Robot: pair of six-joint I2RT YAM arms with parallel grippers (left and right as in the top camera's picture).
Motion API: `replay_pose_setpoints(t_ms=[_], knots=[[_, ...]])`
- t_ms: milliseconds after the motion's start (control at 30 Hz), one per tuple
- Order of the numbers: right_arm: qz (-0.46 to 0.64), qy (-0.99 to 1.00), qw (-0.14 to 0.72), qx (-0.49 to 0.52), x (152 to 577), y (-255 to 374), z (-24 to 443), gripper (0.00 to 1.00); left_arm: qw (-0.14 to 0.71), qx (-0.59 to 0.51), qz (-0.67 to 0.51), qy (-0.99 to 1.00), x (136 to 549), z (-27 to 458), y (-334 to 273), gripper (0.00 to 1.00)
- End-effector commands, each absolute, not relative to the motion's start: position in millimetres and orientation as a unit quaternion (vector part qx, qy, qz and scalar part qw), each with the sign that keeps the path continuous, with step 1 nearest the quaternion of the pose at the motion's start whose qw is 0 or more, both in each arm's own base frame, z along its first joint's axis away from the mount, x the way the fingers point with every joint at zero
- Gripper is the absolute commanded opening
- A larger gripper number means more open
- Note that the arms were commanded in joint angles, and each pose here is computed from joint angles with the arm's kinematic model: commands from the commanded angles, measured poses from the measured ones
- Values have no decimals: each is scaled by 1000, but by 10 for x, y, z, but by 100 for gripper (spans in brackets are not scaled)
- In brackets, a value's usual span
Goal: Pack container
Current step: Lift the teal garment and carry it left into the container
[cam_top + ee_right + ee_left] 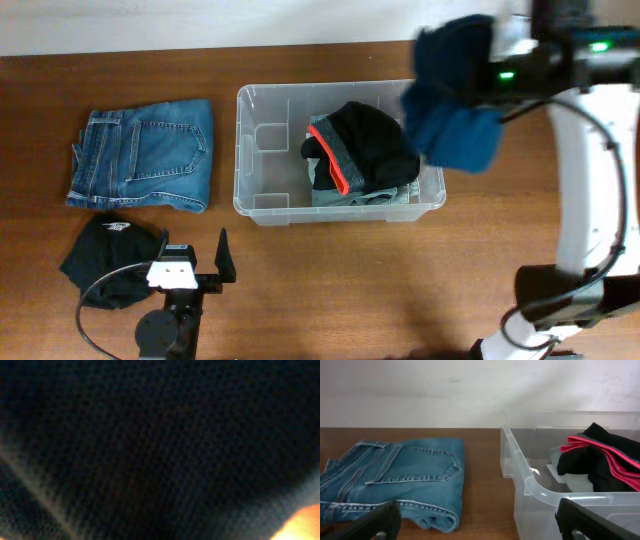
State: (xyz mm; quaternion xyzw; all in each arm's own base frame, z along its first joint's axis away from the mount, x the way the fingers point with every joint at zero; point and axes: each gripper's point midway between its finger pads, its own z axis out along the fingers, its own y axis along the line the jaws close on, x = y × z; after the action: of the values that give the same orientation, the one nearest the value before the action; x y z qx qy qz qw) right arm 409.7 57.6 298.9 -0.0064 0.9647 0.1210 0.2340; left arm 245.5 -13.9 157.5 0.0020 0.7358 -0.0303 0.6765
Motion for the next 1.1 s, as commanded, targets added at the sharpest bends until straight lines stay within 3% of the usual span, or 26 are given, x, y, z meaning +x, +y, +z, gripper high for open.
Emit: replay_pose_setpoints(t_ms=[0,233,467,1067], knots=[[172,953,247,-25,3978,1243,3197,4,677,9,-27,735,2456,1560,-143,99],[198,945,252,-64,3931,2306,3090,4,677,9,-27,735,2456,1560,-143,99],[193,953,226,-59,4021,2977,2579,4,677,9,-27,735,2456,1560,-142,99],[134,977,139,-92,4198,3166,1412,4,677,9,-27,735,2456,1560,-144,99]])
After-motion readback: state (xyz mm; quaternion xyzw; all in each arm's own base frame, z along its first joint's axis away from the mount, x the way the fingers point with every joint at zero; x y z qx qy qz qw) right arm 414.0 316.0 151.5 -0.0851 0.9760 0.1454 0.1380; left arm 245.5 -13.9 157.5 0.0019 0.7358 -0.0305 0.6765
